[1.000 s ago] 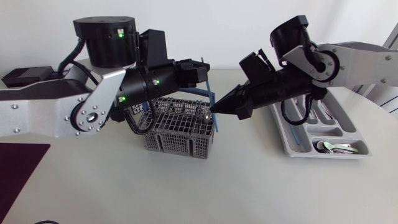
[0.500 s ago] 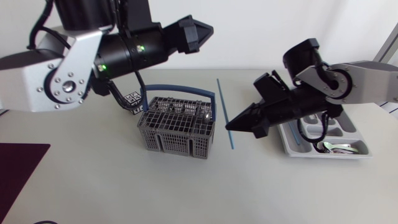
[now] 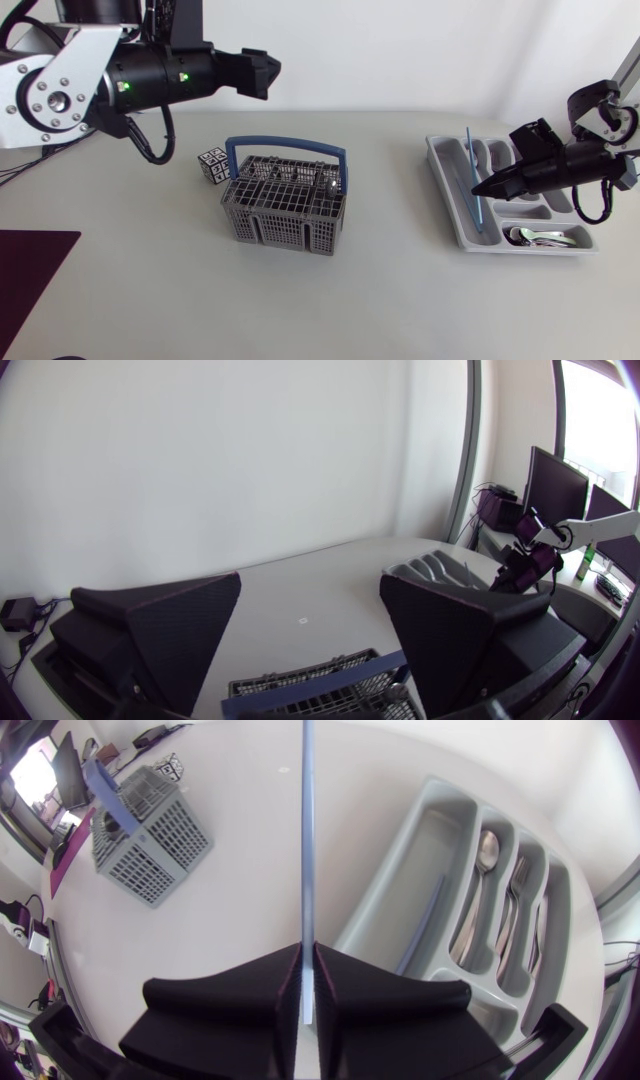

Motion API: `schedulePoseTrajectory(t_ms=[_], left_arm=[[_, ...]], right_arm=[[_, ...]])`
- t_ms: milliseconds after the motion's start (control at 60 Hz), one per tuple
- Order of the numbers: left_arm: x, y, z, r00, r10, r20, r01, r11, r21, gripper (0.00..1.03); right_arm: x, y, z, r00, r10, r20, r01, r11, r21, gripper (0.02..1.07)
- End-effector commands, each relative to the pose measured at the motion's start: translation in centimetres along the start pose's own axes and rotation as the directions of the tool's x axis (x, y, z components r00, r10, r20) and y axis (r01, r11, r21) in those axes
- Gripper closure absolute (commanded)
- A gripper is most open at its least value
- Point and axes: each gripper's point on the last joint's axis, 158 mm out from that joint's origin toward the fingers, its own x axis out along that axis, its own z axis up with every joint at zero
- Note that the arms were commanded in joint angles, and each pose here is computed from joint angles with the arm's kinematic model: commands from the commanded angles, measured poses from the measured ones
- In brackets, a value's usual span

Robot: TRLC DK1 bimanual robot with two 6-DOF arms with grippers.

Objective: Transfer all utensils from the basket to the drawer tray.

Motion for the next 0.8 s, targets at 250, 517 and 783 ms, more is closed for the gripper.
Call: schedulePoseTrajectory(t_ms=[250, 517, 783], left_arm=[[-0.6, 5.0, -6.5, 0.976, 0.104, -0.194, -0.082, 0.990, 0.118, 0.05], [-1.1, 6.8, -12.1, 0.918, 0.125, -0.376, -0.071, 0.985, 0.155, 0.05], [-2.7, 9.2, -16.1, 0.873, 0.162, -0.461, -0.083, 0.979, 0.186, 0.08]], right_arm=[[4.8, -6.0, -3.0, 0.984, -0.085, -0.160, 0.115, 0.975, 0.189, 1.01], [5.4, -6.0, -3.3, 0.975, -0.105, -0.195, 0.142, 0.972, 0.188, 0.51], [2.3, 1.6, 1.3, 0.997, -0.055, -0.060, 0.059, 0.996, 0.065, 0.47]])
